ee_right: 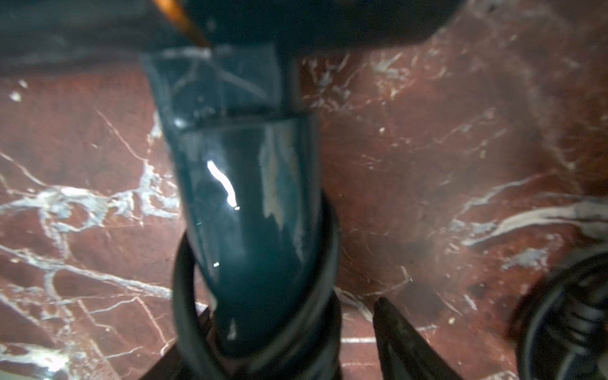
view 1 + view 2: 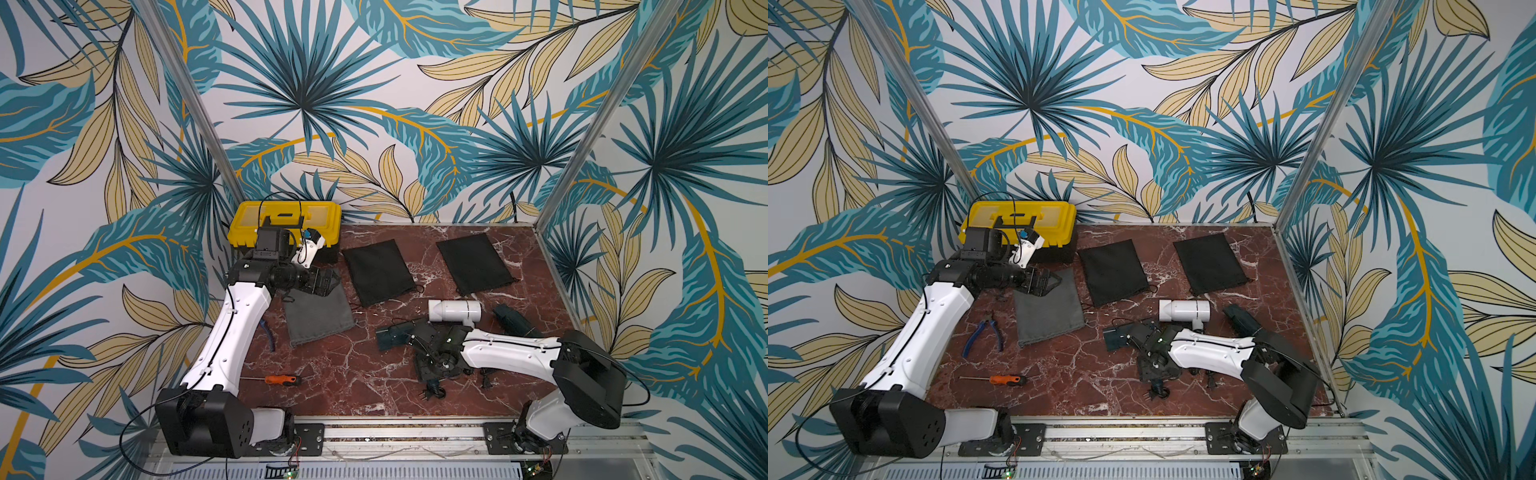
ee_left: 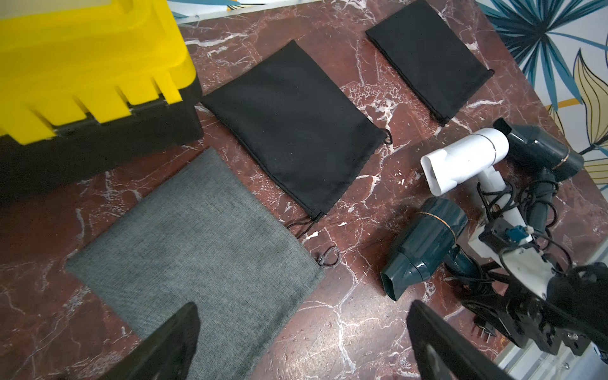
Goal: Pack away hair dryers
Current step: Pick up the hair dryer from the center of the board.
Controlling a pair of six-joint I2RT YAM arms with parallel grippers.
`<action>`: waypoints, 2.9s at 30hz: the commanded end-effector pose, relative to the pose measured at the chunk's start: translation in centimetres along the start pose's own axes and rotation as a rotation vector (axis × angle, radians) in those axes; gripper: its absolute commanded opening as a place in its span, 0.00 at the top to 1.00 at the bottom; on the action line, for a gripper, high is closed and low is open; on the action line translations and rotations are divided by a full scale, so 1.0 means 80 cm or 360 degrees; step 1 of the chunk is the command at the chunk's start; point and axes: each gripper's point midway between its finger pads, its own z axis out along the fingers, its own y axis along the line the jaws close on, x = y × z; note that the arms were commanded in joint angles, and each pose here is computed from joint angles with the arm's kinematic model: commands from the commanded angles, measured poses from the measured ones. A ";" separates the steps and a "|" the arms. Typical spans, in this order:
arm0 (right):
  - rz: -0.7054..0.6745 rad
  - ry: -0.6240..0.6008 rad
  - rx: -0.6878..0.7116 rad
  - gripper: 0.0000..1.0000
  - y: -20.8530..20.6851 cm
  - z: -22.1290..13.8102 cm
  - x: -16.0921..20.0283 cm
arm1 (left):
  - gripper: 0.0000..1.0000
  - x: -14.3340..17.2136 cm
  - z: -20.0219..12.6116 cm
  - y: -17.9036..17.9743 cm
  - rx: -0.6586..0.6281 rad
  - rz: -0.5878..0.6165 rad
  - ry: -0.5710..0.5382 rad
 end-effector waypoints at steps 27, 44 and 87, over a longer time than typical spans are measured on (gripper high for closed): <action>-0.0481 -0.0694 0.0012 1.00 0.019 -0.155 -0.098 | 0.01 -0.045 -0.047 -0.121 0.0696 0.0224 -0.0124; -0.0742 -0.1017 0.0149 1.00 0.032 -0.262 -0.158 | 0.01 -0.034 -0.050 -0.202 0.1060 0.0382 -0.0070; -0.0858 -0.1367 0.0132 1.00 0.079 -0.313 -0.179 | 0.21 0.009 -0.026 -0.218 0.1292 0.0371 0.0131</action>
